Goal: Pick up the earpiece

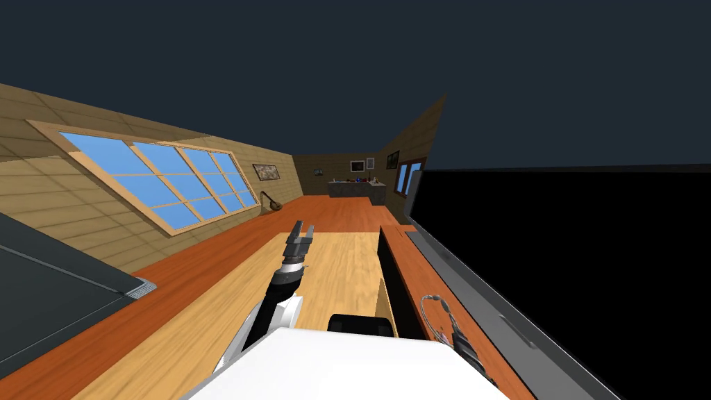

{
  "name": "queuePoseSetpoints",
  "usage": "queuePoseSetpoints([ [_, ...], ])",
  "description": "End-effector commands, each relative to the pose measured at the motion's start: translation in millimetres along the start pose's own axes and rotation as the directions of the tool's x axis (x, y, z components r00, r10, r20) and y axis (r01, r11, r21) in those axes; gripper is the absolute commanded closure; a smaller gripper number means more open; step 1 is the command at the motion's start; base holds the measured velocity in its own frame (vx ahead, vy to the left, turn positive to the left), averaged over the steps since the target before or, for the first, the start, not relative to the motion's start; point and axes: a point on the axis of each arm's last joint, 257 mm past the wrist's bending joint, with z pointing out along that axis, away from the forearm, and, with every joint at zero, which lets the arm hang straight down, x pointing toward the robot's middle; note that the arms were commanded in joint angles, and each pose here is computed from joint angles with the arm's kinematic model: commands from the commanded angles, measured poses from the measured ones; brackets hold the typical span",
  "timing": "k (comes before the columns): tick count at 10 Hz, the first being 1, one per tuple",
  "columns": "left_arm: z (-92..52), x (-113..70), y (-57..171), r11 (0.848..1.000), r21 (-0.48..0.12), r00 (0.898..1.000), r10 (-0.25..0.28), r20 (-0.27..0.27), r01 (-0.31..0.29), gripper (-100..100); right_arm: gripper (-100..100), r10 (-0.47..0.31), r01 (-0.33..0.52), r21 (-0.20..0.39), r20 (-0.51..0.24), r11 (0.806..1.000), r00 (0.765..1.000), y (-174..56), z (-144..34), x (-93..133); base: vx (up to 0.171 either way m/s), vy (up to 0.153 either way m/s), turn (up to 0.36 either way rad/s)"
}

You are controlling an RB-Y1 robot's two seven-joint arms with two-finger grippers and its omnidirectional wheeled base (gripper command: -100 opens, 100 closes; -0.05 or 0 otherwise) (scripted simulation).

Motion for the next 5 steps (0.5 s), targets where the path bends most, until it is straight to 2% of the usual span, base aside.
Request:
queuePoseSetpoints([
  [1,0.0,0.0,0.0,1.000,0.000,1.000,0.000,0.000,0.000,0,-100,0.034,-0.033,-0.016,0.008,0.999,0.999,7.8,0.8,-2.2,0.004,-0.012,0.066],
  [5,0.0,0.0,0.0,1.000,0.000,1.000,0.000,0.000,0.000,0,-100,0.183,-0.179,-0.091,0.036,0.980,0.982,42.5,-3.1,-22.8,0.012,-0.011,0.115],
])
